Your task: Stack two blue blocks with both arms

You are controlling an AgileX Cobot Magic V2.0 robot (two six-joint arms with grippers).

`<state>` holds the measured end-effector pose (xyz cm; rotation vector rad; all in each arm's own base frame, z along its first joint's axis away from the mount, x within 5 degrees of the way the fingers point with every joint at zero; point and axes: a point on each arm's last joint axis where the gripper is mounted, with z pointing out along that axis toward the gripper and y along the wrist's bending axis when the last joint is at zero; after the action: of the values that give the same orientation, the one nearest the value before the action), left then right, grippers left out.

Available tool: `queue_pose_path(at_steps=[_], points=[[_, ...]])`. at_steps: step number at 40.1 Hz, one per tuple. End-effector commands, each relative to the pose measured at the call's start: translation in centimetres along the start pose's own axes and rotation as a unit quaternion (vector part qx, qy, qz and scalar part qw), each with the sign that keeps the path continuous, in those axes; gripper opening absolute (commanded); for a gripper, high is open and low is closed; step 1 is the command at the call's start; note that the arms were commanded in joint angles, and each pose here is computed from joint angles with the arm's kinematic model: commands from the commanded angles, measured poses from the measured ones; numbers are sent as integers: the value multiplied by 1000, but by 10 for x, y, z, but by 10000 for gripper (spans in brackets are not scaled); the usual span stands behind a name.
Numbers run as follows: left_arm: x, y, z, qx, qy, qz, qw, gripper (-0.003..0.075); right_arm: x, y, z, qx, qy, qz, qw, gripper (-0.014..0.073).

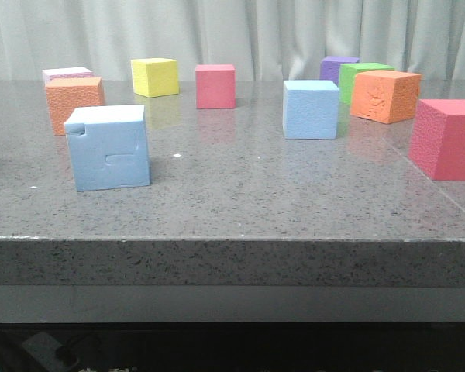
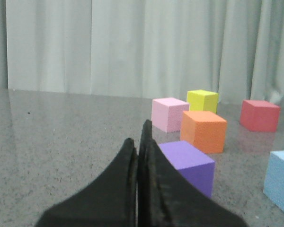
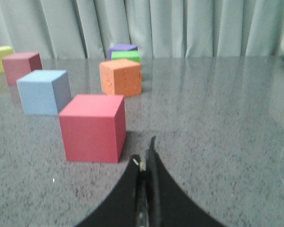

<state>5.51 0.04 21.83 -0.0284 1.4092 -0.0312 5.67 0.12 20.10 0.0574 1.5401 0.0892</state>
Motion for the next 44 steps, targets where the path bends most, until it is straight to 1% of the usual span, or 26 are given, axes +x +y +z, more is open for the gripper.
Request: queue_pose_path(at_steps=[1,3,12,17,21,25,27,28,29,31,34,39,41,44], points=[[-3,2,-3,-5,-69,-8,998,-18,-15,0,-3,1,-86,3,996,-103],[-6,2,-3,-6,-88,-8,996,-18,-20,0,-4,1,-104,6,995,-103],[-24,2,-6,-10,-149,-9,989,-18,-48,3,-10,-3,-144,7,990,-103],[-43,1,-6,-8,-161,-9,987,-18,-71,5,-15,-7,-162,7,987,-103],[-62,0,-3,-5,-159,-10,987,-18,-90,8,-17,-9,-151,7,988,-102],[-84,-2,7,1,-107,-9,994,-18,-112,11,-13,-10,-120,7,993,-102],[-92,-4,14,5,-69,-9,998,-18,-123,12,-9,-11,-98,10,995,-102],[-95,-5,19,8,-39,-7,999,-18,-129,13,-6,-12,-83,10,996,-101],[-100,-5,24,9,-22,-2,1000,-18,-136,14,-5,-13,-75,12,997,-101],[-106,-7,35,12,25,8,1000,-18,-144,15,4,-12,-36,11,999,-101],[-109,-7,51,13,84,23,996,-17,-156,17,15,-12,16,10,1000,-101],[-113,-8,75,14,135,26,990,-18,-166,19,35,-11,88,10,996,-101],[-112,-8,83,14,148,23,989,-18,-167,19,41,-11,105,10,994,-101],[-111,-8,90,14,158,21,987,-18,-166,19,46,-10,115,10,993,-101]])
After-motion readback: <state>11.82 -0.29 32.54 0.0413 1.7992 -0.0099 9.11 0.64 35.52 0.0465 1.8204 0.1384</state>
